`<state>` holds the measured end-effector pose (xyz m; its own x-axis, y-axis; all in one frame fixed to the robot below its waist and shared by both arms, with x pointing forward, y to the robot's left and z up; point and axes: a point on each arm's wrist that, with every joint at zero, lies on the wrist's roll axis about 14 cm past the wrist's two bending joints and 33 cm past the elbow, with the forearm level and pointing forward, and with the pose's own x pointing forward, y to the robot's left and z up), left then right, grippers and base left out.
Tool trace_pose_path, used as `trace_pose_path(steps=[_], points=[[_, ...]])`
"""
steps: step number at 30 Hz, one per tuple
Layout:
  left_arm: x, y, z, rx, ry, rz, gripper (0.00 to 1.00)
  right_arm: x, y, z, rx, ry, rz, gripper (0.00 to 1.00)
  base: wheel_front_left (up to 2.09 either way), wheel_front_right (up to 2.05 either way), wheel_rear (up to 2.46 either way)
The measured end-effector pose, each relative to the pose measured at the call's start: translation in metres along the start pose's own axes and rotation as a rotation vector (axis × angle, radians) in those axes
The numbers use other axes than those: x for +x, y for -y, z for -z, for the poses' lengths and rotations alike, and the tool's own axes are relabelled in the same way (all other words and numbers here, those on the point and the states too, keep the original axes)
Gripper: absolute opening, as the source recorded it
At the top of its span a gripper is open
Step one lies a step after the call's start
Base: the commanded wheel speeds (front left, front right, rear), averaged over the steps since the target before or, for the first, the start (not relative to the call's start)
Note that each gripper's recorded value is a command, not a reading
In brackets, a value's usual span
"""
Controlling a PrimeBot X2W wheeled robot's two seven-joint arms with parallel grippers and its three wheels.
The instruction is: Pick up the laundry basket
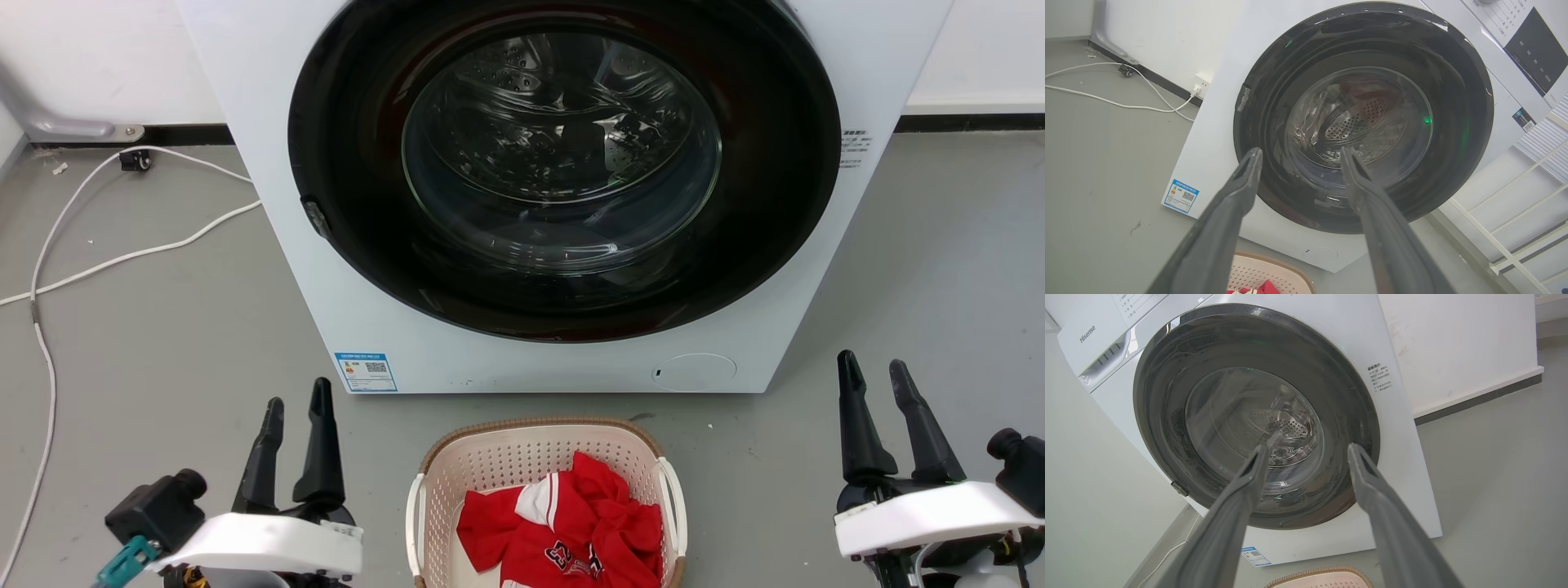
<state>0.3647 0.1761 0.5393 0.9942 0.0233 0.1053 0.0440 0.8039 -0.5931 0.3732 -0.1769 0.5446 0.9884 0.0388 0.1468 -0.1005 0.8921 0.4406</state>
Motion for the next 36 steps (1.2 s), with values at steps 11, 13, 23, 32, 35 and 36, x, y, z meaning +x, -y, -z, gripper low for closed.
trace_pose_path(steps=[11, 13, 23, 32, 35, 36], points=[[-0.004, 0.022, 0.01, 0.194, -0.009, 0.082, 1.0, -0.005, -0.003, 0.013, -0.146, -0.032, -0.022, 1.0, 0.0, 0.0, 0.0], [-0.005, 0.028, 0.014, 0.244, -0.013, 0.105, 1.0, -0.009, 0.001, 0.019, -0.181, -0.049, -0.015, 1.0, 0.0, 0.0, 0.0], [-0.01, 0.032, 0.023, 0.383, -0.025, 0.131, 1.0, -0.01, -0.003, 0.021, -0.286, -0.053, -0.04, 1.0, 0.0, 0.0, 0.0], [-0.015, 0.039, 0.031, 0.492, -0.031, 0.168, 1.0, -0.012, -0.009, 0.023, -0.365, -0.05, -0.074, 1.0, 0.0, 0.0, 0.0], [-0.017, 0.04, 0.033, 0.524, -0.029, 0.177, 1.0, -0.013, -0.011, 0.025, -0.39, -0.051, -0.083, 1.0, 0.0, 0.0, 0.0], [-0.017, 0.041, 0.033, 0.533, -0.029, 0.181, 1.0, -0.013, -0.012, 0.025, -0.402, -0.051, -0.087, 1.0, 0.0, 0.0, 0.0]])
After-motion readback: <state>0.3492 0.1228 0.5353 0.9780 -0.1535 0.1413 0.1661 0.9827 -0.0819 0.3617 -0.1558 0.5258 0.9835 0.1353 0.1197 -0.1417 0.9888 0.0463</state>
